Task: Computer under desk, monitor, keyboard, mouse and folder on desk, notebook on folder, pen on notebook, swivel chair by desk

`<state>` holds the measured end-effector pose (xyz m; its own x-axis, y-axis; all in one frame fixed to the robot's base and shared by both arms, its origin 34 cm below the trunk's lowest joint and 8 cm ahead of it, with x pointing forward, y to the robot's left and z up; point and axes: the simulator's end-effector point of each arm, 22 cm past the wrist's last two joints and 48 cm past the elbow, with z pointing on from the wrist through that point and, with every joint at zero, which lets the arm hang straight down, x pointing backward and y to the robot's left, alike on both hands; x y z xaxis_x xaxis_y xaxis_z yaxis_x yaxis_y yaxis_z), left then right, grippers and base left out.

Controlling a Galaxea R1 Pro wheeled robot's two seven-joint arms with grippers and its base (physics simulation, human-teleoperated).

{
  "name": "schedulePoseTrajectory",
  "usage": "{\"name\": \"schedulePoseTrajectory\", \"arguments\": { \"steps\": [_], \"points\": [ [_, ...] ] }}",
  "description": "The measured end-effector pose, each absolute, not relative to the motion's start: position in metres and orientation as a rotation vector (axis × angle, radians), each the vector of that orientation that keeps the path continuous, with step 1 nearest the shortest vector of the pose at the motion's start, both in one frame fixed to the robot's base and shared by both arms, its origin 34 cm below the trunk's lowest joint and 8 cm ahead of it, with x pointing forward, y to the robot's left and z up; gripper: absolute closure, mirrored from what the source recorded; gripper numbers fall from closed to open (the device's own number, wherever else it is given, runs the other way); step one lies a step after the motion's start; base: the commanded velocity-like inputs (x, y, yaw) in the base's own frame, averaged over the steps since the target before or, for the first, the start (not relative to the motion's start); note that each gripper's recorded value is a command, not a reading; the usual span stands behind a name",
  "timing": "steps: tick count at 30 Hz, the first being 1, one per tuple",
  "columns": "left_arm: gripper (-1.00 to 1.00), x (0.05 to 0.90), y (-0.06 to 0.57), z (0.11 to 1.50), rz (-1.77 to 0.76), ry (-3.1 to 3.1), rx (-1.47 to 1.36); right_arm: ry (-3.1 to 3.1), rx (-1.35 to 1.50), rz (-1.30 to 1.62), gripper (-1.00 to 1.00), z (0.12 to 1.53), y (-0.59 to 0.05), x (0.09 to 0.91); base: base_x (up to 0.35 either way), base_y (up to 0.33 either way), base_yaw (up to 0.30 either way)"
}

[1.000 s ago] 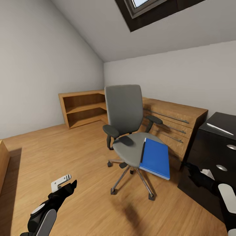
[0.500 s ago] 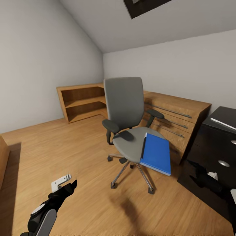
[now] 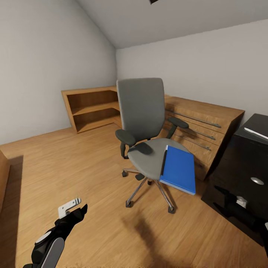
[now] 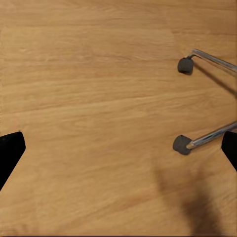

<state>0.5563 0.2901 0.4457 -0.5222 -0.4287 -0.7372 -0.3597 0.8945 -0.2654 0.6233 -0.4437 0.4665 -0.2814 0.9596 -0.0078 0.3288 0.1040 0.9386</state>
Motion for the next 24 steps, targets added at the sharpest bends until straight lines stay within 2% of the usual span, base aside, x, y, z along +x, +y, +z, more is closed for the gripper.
{"name": "schedulePoseTrajectory", "arguments": {
  "steps": [24],
  "points": [
    [-1.00, 0.552, 0.289, 0.417, -0.087, 2.229, -0.571, 1.787, 1.077, 1.356, -1.00, 0.458, -0.377, 0.635, 0.000, 0.000, 0.000]
  ]
}}
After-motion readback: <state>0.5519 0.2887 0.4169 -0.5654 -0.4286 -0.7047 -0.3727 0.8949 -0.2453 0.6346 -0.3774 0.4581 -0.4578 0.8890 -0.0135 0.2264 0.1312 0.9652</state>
